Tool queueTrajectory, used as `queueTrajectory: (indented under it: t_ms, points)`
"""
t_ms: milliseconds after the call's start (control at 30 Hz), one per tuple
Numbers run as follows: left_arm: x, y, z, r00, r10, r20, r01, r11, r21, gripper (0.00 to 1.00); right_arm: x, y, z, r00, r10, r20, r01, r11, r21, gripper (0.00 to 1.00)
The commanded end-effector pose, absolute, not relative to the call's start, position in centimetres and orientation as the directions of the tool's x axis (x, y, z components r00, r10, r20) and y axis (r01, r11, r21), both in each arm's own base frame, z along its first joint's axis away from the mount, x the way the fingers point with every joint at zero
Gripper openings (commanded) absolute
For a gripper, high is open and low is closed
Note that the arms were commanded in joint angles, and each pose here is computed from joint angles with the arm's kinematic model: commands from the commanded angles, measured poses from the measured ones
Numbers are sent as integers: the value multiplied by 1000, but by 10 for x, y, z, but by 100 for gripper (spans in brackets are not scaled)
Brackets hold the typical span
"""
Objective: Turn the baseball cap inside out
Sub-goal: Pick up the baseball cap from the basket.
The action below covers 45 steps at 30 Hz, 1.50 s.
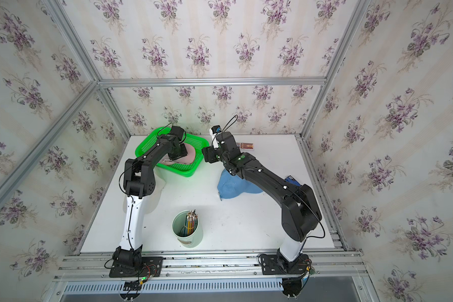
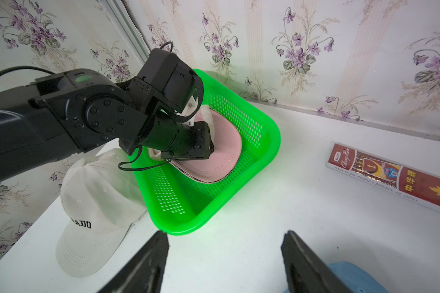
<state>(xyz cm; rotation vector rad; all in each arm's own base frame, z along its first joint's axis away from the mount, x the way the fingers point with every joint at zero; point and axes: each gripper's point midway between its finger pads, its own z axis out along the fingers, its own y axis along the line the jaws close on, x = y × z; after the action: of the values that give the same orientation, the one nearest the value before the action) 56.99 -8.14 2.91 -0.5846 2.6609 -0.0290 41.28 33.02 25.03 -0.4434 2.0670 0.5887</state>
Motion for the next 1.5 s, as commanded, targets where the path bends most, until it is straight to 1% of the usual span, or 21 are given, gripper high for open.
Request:
queueTrajectory:
  t_ms: [0, 67, 100, 133, 167, 233, 333, 400, 633, 733, 833, 933, 1033, 1133, 1200, 1267, 1367, 1467]
  points:
    - [553, -76, 11, -846, -420, -328, -420, 904, -72, 35, 409, 330, 258, -514, -71, -855, -524, 815, 247, 75]
    - [550, -79, 4, -849, -422, -317, -417, 905, -87, 21, 407, 328, 258, -514, -70, -855, -525, 814, 249, 75]
    - [549, -79, 2, -850, -425, -312, -419, 904, -90, 16, 406, 328, 259, -513, -69, -856, -524, 814, 249, 75]
    - [547, -79, -1, -852, -425, -307, -418, 904, -93, 12, 406, 326, 259, -513, -68, -856, -522, 816, 248, 75]
    - [546, -81, -4, -854, -425, -300, -416, 904, -97, 11, 405, 326, 260, -510, -66, -858, -522, 816, 248, 75]
    - [545, -83, -5, -855, -425, -299, -411, 905, -110, 0, 404, 325, 261, -509, -66, -858, -522, 816, 247, 75]
    - [550, -86, 8, -843, -420, -337, -392, 907, -152, 0, 403, 324, 260, -510, -66, -858, -520, 818, 246, 75]
    - [555, -88, 27, -827, -416, -378, -374, 909, -183, 0, 403, 324, 260, -512, -67, -857, -521, 817, 247, 75]
    - [566, -92, 121, -741, -414, -529, -300, 909, -290, 0, 402, 326, 256, -517, -68, -853, -522, 815, 251, 74]
    - [560, -87, 143, -727, -416, -546, -308, 908, -282, 0, 402, 327, 257, -516, -68, -854, -524, 813, 252, 74]
    - [554, -89, 146, -731, -416, -541, -300, 908, -293, 0, 401, 327, 258, -515, -62, -855, -525, 811, 258, 74]
    - [550, -98, 158, -729, -416, -543, -262, 903, -340, 0, 401, 329, 259, -516, -59, -855, -528, 808, 263, 74]
    - [544, -102, 179, -704, -414, -577, -217, 899, -381, 0, 405, 328, 264, -517, -32, -855, -514, 810, 281, 75]
    - [537, -113, 194, -714, -387, -583, -143, 896, -420, 0, 414, 334, 279, -533, 75, -843, -518, 759, 395, 75]
    - [534, -122, 196, -720, -377, -582, -102, 888, -448, 0, 421, 348, 284, -539, 131, -832, -542, 702, 462, 76]
    - [530, -125, 194, -728, -367, -579, -94, 890, -447, 0, 428, 361, 287, -561, 181, -808, -556, 640, 530, 76]
    - [526, -128, 188, -738, -357, -573, -80, 889, -451, 0, 433, 373, 295, -566, 233, -791, -569, 584, 579, 76]
    - [525, -130, 187, -738, -354, -574, -69, 886, -459, 0, 440, 385, 293, -588, 231, -775, -573, 557, 600, 77]
